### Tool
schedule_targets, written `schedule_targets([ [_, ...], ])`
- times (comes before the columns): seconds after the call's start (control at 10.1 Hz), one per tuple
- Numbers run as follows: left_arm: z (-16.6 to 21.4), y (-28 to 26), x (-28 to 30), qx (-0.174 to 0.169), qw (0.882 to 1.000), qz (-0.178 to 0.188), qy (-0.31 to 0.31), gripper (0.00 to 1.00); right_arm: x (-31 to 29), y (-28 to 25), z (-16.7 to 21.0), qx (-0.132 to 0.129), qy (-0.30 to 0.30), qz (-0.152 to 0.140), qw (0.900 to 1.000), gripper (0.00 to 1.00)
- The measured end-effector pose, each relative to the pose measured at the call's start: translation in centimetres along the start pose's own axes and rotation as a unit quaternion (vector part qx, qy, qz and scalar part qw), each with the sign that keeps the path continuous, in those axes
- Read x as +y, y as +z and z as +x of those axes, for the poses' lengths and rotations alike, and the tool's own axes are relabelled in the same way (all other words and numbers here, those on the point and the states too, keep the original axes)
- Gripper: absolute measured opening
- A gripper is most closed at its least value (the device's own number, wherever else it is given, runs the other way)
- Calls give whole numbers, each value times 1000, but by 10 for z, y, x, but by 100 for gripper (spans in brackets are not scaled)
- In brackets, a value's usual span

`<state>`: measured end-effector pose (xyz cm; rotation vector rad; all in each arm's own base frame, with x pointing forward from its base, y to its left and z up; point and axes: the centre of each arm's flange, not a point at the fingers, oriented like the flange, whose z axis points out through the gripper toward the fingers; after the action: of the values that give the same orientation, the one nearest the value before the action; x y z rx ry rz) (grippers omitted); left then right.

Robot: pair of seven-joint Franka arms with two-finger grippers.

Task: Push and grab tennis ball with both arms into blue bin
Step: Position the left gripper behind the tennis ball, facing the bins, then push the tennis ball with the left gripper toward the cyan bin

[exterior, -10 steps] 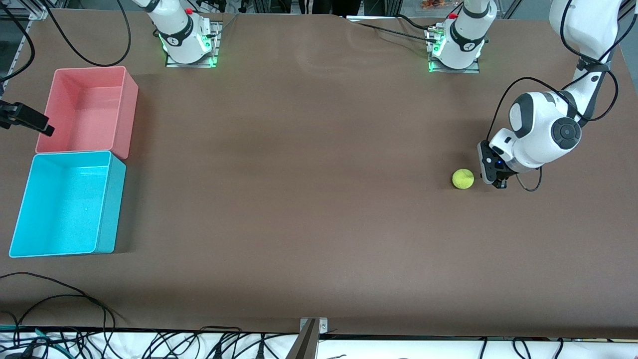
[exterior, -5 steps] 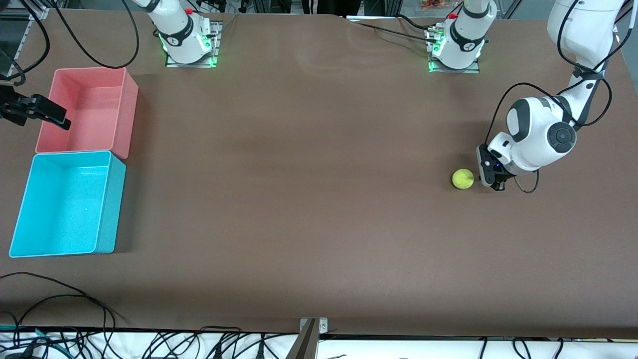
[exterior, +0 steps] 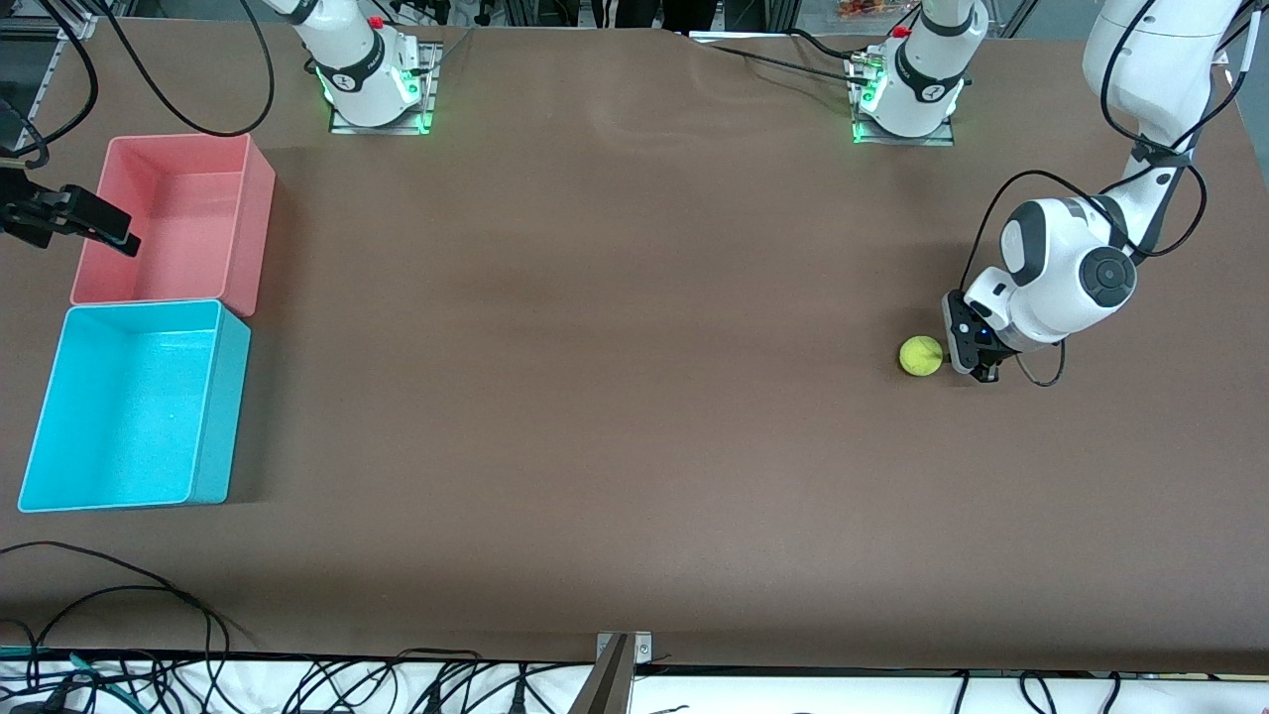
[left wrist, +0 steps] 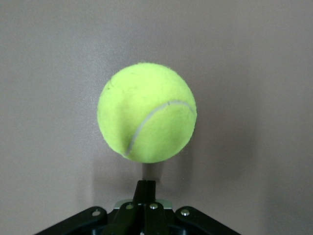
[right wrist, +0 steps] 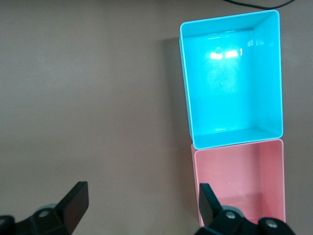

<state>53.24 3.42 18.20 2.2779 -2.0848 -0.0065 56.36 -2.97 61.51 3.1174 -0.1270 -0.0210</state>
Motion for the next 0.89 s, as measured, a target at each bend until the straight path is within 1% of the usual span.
schedule_targets([
  [0.69,2,6,1,1,1000,-2,2,1,-6,0,-1,-1,-6,0,1000,100],
  [0.89,13,9,1,1,1000,-3,10,1,-6,0,-1,-1,-6,0,1000,100],
])
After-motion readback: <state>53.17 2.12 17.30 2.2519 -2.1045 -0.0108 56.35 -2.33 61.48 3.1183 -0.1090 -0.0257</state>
